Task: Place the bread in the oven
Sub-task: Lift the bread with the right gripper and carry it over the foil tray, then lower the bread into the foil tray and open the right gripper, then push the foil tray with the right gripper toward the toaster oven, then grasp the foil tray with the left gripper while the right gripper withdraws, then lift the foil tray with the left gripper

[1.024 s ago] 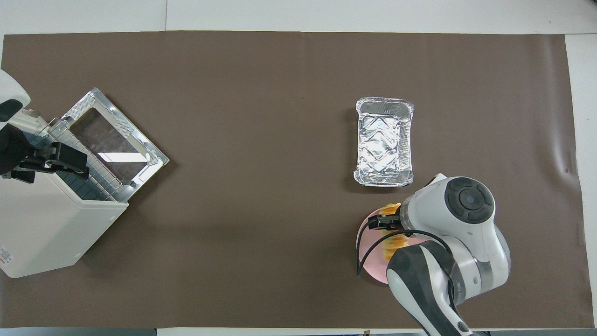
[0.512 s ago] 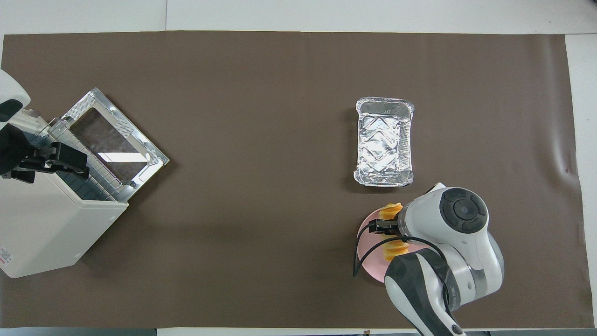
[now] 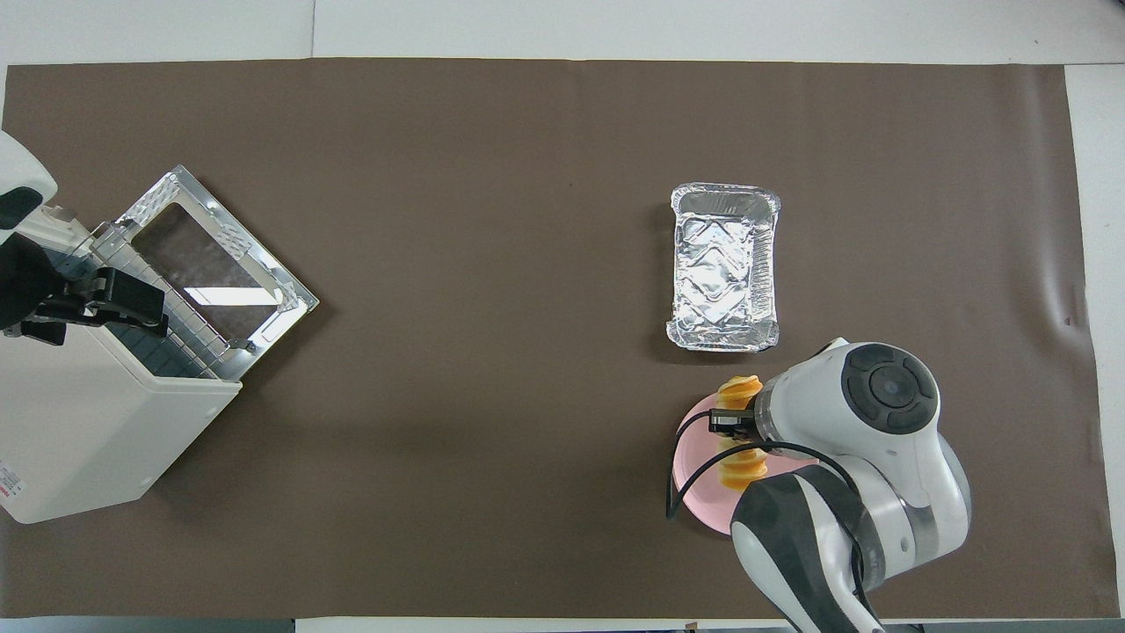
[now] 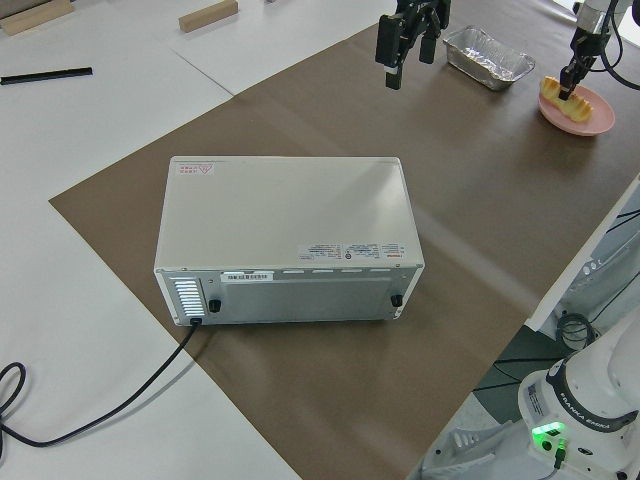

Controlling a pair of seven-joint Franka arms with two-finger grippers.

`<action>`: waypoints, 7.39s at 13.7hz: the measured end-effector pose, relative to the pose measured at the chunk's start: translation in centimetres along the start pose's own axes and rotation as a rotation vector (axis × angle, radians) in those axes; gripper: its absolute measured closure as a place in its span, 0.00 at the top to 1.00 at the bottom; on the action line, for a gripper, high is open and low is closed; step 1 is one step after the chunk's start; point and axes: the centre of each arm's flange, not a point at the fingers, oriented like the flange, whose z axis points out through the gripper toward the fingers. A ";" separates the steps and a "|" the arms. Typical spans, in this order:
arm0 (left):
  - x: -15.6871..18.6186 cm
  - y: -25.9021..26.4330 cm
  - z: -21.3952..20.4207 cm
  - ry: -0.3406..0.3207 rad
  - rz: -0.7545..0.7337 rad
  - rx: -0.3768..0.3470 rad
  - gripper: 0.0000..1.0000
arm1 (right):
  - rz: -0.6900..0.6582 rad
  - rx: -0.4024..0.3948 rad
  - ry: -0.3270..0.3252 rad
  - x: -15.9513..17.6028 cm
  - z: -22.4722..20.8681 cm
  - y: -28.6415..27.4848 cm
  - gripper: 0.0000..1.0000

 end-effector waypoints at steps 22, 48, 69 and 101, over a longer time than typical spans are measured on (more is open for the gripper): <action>0.0 0.0 0.0 0.000 0.000 0.000 1.00 | -0.067 0.100 0.155 20.0 -0.8 -1.6 0.10; 0.0 0.0 0.0 0.000 0.000 0.000 1.00 | 0.024 0.117 0.131 19.6 2.1 5.8 0.34; 0.0 0.4 0.0 0.000 0.010 0.002 1.00 | 0.054 0.342 0.251 17.7 0.3 -26.2 0.02; 10.2 38.6 22.7 0.146 -0.064 0.009 0.81 | -0.023 -0.050 0.136 9.1 -29.8 13.9 1.00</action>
